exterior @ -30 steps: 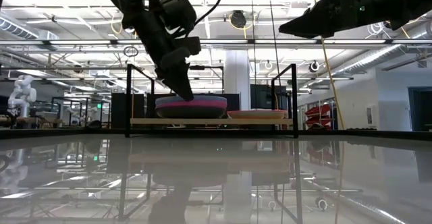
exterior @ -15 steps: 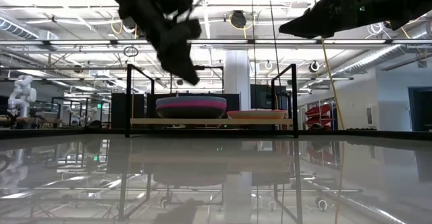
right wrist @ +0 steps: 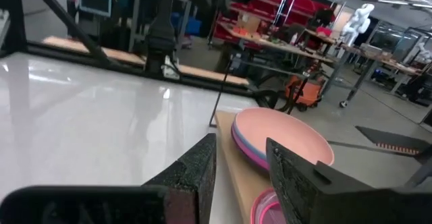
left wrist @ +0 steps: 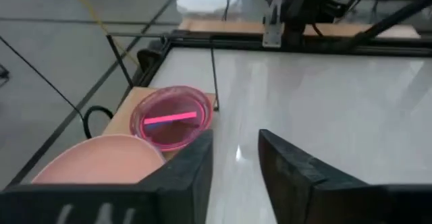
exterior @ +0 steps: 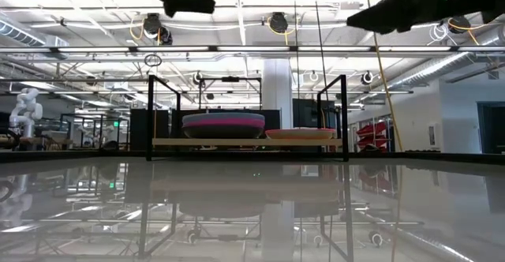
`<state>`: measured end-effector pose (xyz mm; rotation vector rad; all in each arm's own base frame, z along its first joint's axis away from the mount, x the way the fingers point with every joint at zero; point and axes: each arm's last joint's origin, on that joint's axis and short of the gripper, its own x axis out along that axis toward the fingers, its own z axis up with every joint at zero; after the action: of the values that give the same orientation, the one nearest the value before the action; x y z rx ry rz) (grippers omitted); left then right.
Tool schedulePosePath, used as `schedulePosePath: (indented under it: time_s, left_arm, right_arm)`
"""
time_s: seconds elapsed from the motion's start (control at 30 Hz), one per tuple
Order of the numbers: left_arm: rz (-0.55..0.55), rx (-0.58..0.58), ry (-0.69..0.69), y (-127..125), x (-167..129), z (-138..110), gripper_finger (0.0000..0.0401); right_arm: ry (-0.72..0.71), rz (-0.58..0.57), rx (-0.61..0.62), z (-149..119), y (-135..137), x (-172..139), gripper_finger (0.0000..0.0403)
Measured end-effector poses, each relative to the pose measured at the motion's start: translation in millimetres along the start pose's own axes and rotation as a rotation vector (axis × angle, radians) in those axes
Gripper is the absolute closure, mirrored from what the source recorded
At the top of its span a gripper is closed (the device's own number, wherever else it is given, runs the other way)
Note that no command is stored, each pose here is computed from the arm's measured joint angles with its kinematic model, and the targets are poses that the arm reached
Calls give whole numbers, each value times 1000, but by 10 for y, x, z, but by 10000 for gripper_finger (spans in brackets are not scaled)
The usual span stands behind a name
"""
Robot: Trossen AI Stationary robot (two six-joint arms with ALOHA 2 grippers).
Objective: Place and stack plates onto a shelf
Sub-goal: Return to Home Position
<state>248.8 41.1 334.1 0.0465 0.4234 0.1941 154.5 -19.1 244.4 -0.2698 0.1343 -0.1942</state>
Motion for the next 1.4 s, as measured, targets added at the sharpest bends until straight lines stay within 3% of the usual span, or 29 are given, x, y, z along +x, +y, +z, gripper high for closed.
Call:
schedulePosePath:
  time_s: [0.17, 0.47, 0.7, 0.97, 1.23, 1.4]
  left_arm:
    - [4, -51, -147, -13, -197, -255, 313]
    - [4, -130, -420, -15, -645, -662, 317]
    - [29, -154, -482, -11, -879, -933, 317]
    - [87, -178, -518, 12, -1027, -1181, 317]
    - [91, -234, -485, 4, -895, -1487, 317]
    - [85, -254, -498, -10, -801, -1629, 317]
  right_arm:
    - [-31, -6, 29, 40, -28, -156, 291]
    - [-93, -19, 23, 94, -62, -338, 291]
    - [-100, -20, 23, 75, -75, -511, 291]
    - [-219, -48, 72, 55, -96, -750, 291]
    - [-317, -69, 119, -374, 32, -659, 291]
    - [-306, -64, 136, -581, 101, -554, 291]
